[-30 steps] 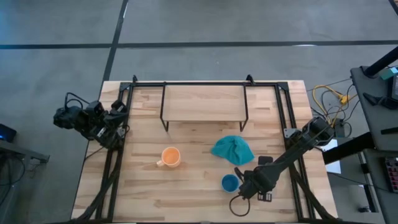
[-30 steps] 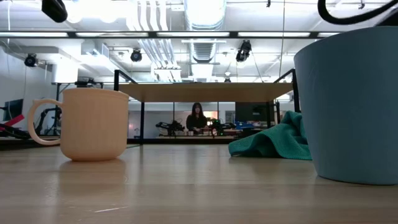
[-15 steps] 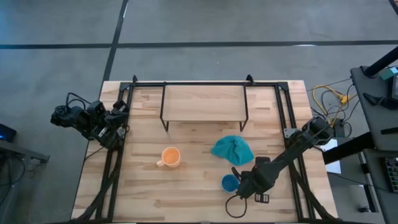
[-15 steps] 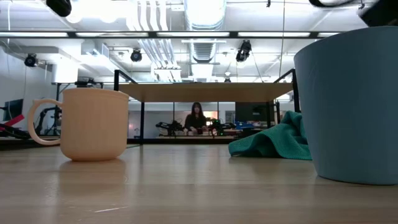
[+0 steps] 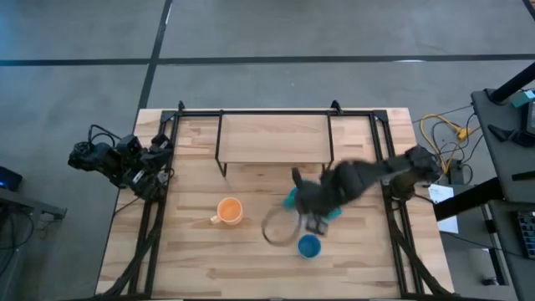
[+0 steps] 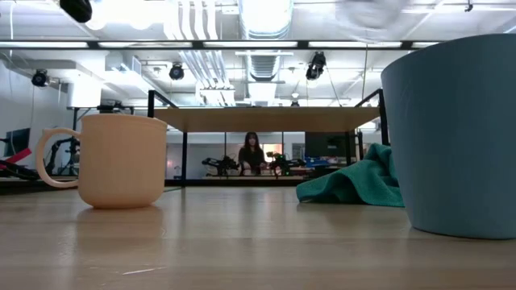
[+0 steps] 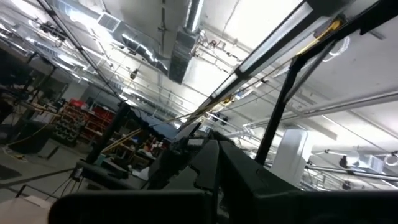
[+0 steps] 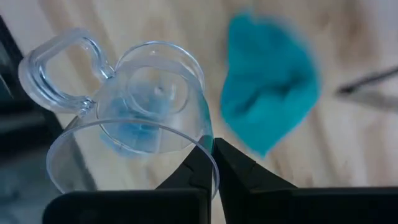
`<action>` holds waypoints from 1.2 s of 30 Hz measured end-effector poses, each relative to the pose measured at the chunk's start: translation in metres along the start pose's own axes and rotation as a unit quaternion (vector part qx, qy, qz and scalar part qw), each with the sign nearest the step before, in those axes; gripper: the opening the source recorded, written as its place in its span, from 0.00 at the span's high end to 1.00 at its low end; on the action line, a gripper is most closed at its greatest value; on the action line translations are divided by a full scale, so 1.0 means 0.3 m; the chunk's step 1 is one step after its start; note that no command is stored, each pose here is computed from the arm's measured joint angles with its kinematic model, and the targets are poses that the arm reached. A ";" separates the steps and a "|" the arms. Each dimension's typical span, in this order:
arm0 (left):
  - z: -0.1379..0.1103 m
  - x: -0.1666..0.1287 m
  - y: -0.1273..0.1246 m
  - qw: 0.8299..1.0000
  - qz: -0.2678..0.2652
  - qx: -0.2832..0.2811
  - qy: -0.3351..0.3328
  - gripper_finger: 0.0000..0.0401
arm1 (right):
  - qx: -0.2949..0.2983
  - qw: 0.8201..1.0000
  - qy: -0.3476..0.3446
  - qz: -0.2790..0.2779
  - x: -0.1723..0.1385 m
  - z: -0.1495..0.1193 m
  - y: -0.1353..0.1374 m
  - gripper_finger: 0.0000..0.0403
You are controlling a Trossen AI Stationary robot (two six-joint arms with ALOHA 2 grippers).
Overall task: Stack small to large cups/mugs on shelf
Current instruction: Put the transparent mug on the shelf
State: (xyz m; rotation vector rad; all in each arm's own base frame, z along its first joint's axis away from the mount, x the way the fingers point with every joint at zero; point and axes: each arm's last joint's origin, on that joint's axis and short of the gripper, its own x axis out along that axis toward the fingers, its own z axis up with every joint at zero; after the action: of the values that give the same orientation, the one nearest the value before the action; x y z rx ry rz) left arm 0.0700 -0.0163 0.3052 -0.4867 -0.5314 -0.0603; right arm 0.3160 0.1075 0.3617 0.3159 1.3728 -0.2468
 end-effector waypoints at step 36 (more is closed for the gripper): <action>-0.038 0.136 -0.008 0.938 0.275 0.155 0.143 1.00 | -0.034 0.968 -0.247 -0.007 -0.027 0.553 -0.481 0.98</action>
State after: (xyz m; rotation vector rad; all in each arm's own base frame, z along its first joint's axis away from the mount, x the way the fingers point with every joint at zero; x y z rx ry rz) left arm 0.1103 -0.0208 0.3181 -0.2948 -0.0992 0.4783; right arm 0.4157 -0.0870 0.3861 0.1703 0.8878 -0.2676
